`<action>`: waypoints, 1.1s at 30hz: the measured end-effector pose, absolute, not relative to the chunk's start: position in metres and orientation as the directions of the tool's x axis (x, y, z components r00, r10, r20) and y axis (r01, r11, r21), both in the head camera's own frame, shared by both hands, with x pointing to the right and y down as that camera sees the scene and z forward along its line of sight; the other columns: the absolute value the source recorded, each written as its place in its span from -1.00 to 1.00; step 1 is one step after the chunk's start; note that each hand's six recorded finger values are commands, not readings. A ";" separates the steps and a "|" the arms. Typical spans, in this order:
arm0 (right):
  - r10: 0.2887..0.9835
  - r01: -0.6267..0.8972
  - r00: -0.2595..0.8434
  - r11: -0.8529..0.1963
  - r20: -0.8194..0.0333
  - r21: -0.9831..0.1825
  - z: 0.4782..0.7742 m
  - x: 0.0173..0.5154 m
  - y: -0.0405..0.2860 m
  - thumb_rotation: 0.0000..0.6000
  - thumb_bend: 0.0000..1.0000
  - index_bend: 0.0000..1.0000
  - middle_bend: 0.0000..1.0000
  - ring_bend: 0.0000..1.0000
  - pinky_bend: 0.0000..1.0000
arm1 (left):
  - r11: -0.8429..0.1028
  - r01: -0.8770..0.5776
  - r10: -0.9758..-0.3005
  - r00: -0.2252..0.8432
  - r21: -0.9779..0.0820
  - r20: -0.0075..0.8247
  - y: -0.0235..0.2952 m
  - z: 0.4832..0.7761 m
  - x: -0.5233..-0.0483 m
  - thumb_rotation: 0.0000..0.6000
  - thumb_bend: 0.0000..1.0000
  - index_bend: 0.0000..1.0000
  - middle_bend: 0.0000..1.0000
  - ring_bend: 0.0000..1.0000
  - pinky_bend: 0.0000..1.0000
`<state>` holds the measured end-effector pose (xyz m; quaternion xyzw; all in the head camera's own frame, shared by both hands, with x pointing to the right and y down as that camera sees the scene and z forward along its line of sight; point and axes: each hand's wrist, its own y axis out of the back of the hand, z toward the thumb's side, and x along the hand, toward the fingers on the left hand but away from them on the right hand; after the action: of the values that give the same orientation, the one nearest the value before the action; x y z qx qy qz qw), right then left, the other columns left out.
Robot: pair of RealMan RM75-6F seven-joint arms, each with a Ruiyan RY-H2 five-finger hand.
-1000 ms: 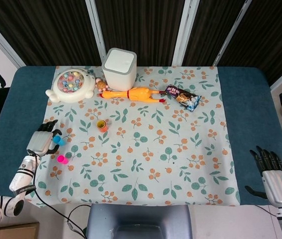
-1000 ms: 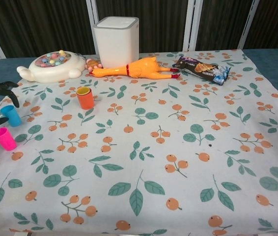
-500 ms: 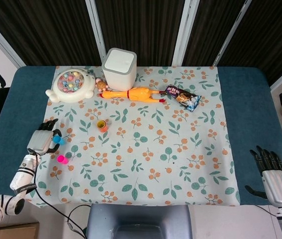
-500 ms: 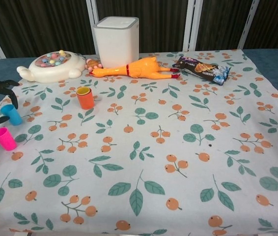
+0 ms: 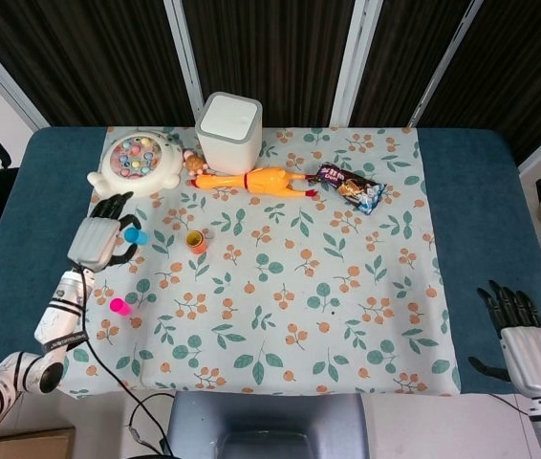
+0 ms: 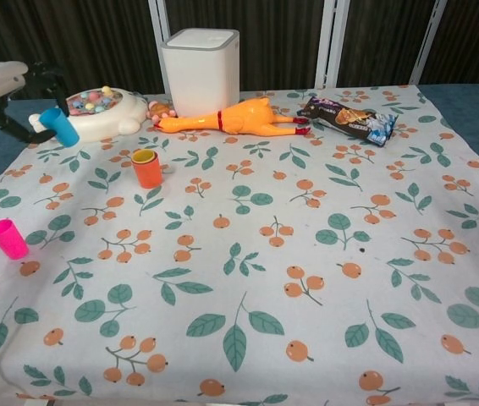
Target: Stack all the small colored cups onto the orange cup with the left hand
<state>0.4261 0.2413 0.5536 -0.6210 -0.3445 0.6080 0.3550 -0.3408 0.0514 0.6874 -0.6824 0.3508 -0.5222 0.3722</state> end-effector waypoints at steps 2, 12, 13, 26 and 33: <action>0.860 -0.004 0.022 -0.510 -0.510 -0.860 0.553 0.427 0.241 1.00 -0.55 -1.00 -1.00 -1.00 -1.00 | -0.462 -0.088 -0.874 0.216 -0.883 0.435 0.041 0.685 -0.327 1.00 -0.27 0.08 -0.90 -1.00 -0.73; 0.865 0.006 0.010 -0.503 -0.503 -0.865 0.550 0.432 0.239 1.00 -0.55 -1.00 -1.00 -1.00 -1.00 | -0.477 -0.093 -0.867 0.212 -0.874 0.451 0.034 0.703 -0.291 1.00 -0.27 0.08 -0.88 -1.00 -0.73; 0.864 0.006 0.011 -0.503 -0.503 -0.864 0.550 0.432 0.239 1.00 -0.55 -1.00 -1.00 -1.00 -1.00 | -0.478 -0.092 -0.866 0.214 -0.873 0.452 0.035 0.704 -0.289 1.00 -0.27 0.08 -0.88 -1.00 -0.73; 0.861 0.003 0.018 -0.508 -0.508 -0.862 0.551 0.429 0.241 1.00 -0.55 -1.00 -1.00 -1.00 -1.00 | -0.482 -0.097 -0.858 0.257 -0.871 0.445 0.043 0.708 -0.261 1.00 -0.27 0.08 -0.87 -1.00 -0.71; 0.861 0.006 0.018 -0.508 -0.508 -0.861 0.550 0.430 0.240 1.00 -0.55 -1.00 -1.00 -1.00 -1.00 | -0.489 -0.079 -0.848 0.275 -0.869 0.452 0.049 0.716 -0.245 1.00 -0.27 0.08 -0.87 -1.00 -0.72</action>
<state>0.4305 0.2405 0.5502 -0.6207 -0.3492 0.6074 0.3519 -0.2447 0.0485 0.7157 -0.7011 0.3308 -0.5028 0.3823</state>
